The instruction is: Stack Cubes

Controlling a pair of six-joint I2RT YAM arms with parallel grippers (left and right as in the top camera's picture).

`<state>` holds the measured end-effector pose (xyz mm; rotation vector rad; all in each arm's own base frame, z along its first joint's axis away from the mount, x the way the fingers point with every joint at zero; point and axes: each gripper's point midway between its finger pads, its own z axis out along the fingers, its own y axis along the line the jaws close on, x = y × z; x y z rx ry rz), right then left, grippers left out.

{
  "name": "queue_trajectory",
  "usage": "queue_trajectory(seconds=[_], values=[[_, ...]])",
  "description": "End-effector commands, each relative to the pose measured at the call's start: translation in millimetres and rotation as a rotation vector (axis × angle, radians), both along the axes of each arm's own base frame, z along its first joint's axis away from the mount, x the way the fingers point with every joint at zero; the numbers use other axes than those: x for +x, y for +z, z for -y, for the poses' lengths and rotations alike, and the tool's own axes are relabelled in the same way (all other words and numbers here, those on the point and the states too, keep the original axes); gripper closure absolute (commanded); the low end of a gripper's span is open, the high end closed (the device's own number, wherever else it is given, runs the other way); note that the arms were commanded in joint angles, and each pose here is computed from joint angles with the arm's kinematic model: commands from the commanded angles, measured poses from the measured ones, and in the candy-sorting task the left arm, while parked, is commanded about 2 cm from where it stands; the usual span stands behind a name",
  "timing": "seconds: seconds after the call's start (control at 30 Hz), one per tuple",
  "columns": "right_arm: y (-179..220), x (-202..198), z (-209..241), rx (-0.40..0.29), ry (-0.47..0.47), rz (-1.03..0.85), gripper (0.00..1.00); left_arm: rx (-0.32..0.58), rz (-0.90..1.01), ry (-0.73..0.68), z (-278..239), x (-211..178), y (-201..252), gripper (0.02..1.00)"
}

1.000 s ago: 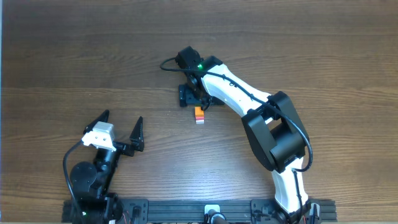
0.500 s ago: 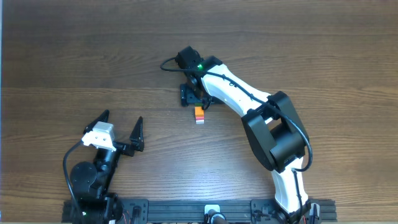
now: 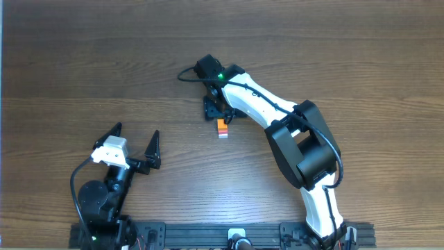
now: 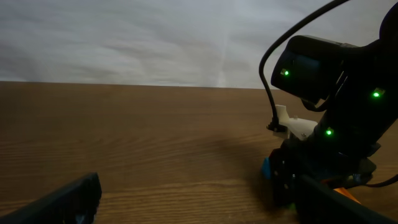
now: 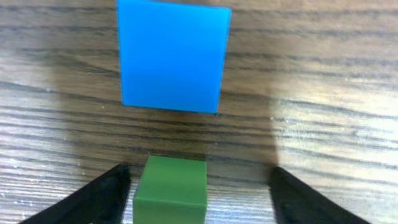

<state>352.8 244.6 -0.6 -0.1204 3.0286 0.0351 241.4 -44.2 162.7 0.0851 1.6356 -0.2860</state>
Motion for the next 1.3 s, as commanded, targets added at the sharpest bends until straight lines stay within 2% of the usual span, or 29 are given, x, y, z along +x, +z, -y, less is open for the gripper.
queue_trajectory(seconds=[0.03,0.4,0.97,1.17,1.3], values=[[-4,0,-1,-0.012,0.001,-0.002,0.354,0.017,0.008,-0.008,1,0,-1,0.018],[10,3,-8,-0.009,0.025,0.005,0.397,0.017,0.008,-0.009,1,0,-1,0.018],[7,0,-9,-0.015,0.029,-0.004,0.417,0.017,0.008,-0.008,1,0,-1,0.018],[0,-1,-9,-0.022,0.022,-0.015,0.459,0.017,0.008,-0.009,1,0,-1,0.018],[0,-1,-8,-0.022,0.022,-0.016,0.546,0.017,0.008,-0.009,1,0,-1,0.018]])
